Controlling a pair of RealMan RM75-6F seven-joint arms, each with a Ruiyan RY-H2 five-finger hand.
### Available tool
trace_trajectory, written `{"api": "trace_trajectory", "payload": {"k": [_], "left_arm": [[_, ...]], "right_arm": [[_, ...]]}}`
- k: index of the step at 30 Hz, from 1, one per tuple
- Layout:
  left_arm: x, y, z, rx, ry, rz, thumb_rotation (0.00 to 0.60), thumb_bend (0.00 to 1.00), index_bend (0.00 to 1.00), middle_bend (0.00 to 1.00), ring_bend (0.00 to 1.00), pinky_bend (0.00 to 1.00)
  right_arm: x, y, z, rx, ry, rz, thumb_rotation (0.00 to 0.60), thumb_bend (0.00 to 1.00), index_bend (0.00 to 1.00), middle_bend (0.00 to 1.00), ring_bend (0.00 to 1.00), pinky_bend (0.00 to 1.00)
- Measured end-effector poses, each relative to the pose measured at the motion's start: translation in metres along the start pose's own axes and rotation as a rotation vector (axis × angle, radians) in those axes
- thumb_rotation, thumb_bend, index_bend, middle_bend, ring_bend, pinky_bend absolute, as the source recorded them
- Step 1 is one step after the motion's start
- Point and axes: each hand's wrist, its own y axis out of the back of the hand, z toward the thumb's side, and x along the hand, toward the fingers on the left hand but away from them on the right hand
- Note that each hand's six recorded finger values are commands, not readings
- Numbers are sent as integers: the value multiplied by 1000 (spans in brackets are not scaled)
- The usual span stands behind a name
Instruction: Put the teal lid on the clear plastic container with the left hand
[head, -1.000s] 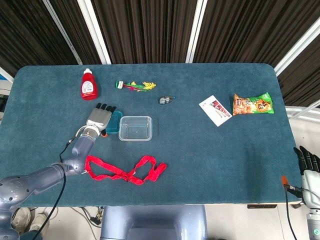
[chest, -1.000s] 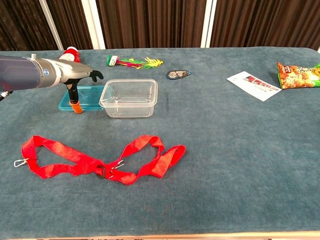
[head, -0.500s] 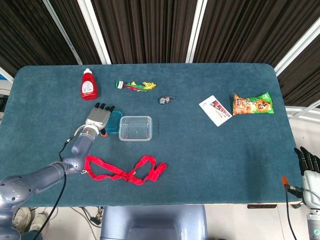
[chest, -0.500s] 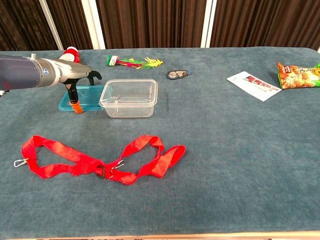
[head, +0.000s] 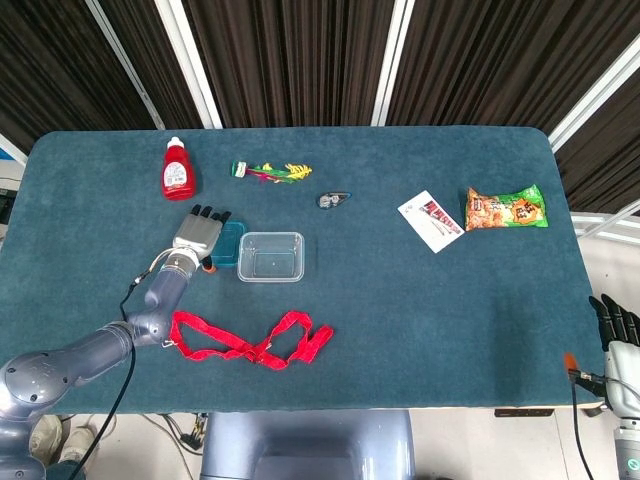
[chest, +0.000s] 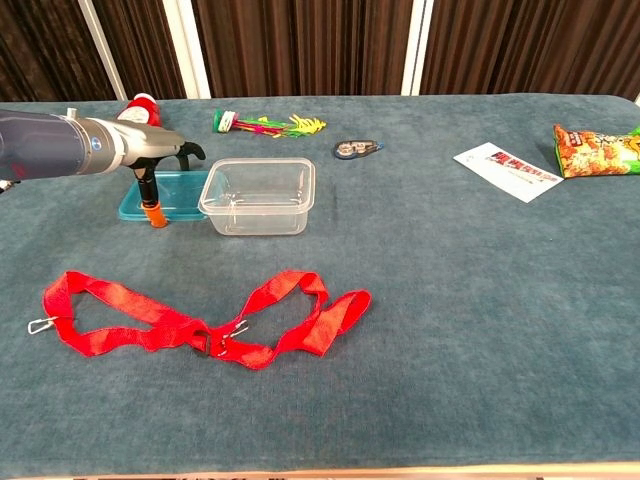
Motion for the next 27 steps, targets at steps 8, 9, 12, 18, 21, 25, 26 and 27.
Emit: {"api": "trace_trajectory", "payload": {"k": [8,9,12,18,21,25,26,27], "left_arm": [[1,-2,0,3,-4,-14,600,70,0,132,0,0],[2,-3,0,4,-6,-18,600,70,0,132,0,0],[3,-5,2,5,-11,-28,600,71,0,136,0,0],[4,-6,2,15,-10,-33,600,119,0,255,0,0],[5,-6,1,12,-4,-32,600,139,8,314,12,0],[5,-4,0,5,-1,-22,600,171,25,336,16,0],[5,-3,0,2,0,-18,600,177,26,338,17,0],[4,-2,0,-4,0,-14,600,179,27,339,16,0]], "right_arm": [[0,-1,-1,3,-5,6,600,393,57,39,23,0],[0,-1,-1,4,-6,8,600,393,56,39,23,0],[1,-1,-1,4,-8,10,600,393,56,39,23,0],[1,-1,-2,3,-12,17,600,392,57,39,23,0],[1,-1,-2,2,-12,19,600,393,57,39,23,0],[1,-1,-2,0,-13,20,600,393,56,39,23,0],[1,-1,-2,0,-13,20,600,392,56,39,23,0],[1,-1,-2,0,-13,20,600,393,56,39,23,0]]}}
